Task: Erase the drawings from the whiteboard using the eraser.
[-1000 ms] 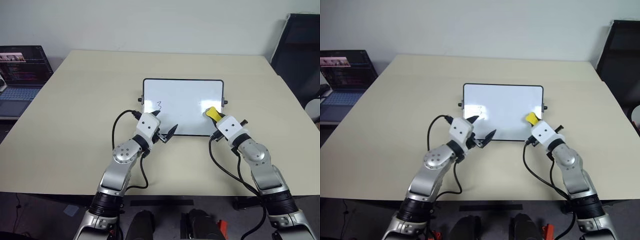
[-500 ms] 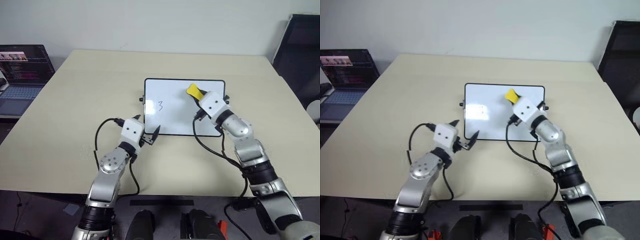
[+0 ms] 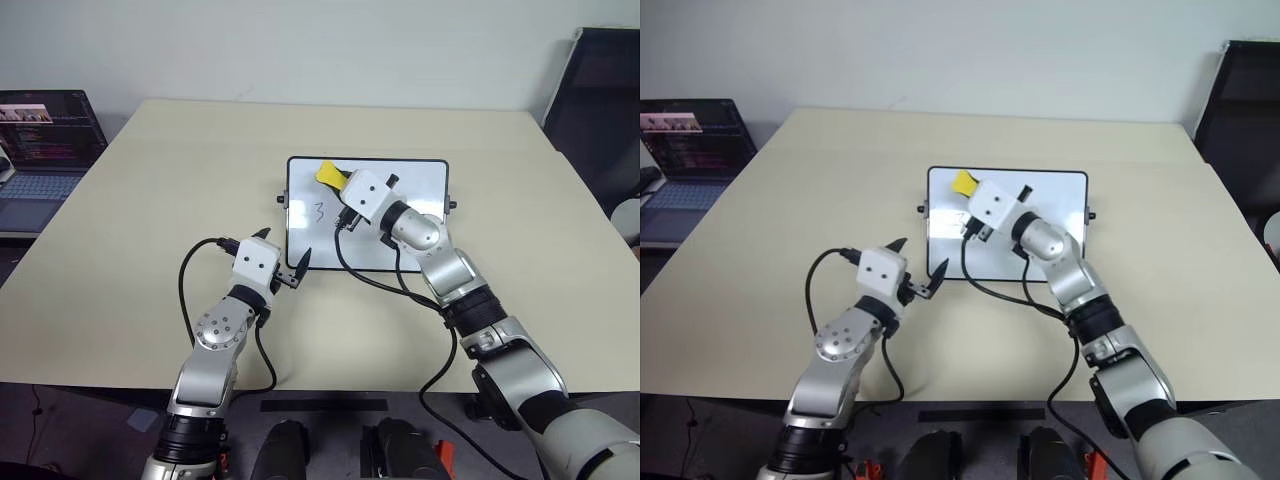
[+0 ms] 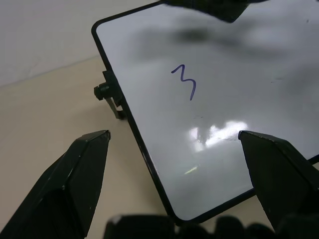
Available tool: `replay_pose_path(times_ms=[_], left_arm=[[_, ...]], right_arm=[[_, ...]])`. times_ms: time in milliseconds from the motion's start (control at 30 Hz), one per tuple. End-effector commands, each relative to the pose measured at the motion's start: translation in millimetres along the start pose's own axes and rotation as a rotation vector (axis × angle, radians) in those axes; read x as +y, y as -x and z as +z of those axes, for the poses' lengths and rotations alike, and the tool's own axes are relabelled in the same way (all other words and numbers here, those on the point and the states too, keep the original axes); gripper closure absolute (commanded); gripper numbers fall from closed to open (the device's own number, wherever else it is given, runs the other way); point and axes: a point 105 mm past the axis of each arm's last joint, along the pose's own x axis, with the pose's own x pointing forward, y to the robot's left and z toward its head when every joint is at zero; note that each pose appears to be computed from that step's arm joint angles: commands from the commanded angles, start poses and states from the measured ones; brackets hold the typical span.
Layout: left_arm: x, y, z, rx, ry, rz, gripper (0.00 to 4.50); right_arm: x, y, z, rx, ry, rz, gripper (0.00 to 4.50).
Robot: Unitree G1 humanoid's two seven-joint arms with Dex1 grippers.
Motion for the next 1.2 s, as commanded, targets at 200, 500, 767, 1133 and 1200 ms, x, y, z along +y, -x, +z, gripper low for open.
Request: replay_pose_path(times_ms=[200, 500, 767, 1133, 1200], left_arm=[[-4.7, -5.5, 16.9, -0.069, -0.006, -0.013, 0.00], [-3.4, -6.8, 21.3, -0.081, -0.009, -0.013, 0.00], [0.0, -5.1, 20.8, -0.079, -0.009, 0.006, 0.00], [4.7, -1.1, 19.4, -0.070, -0.016, 0.023, 0.00], [4.7, -1.7, 19.5, -0.070, -0.017, 0.022, 0.00]], right_arm=[[-4.5, -19.3, -4.3, 0.099, 0.137, 0.029, 3.63], [8.3, -18.8, -28.9, 0.217, 0.157, 0.099, 3.63], [38.8, -0.8, -38.9, 0.231, 0.158, 0.188, 3.63], [72.8, 34.1, -60.9, 0.287, 0.119, 0.247, 3.63], [66.9, 33.4, -58.8, 0.282, 0.114, 0.226, 3.63]])
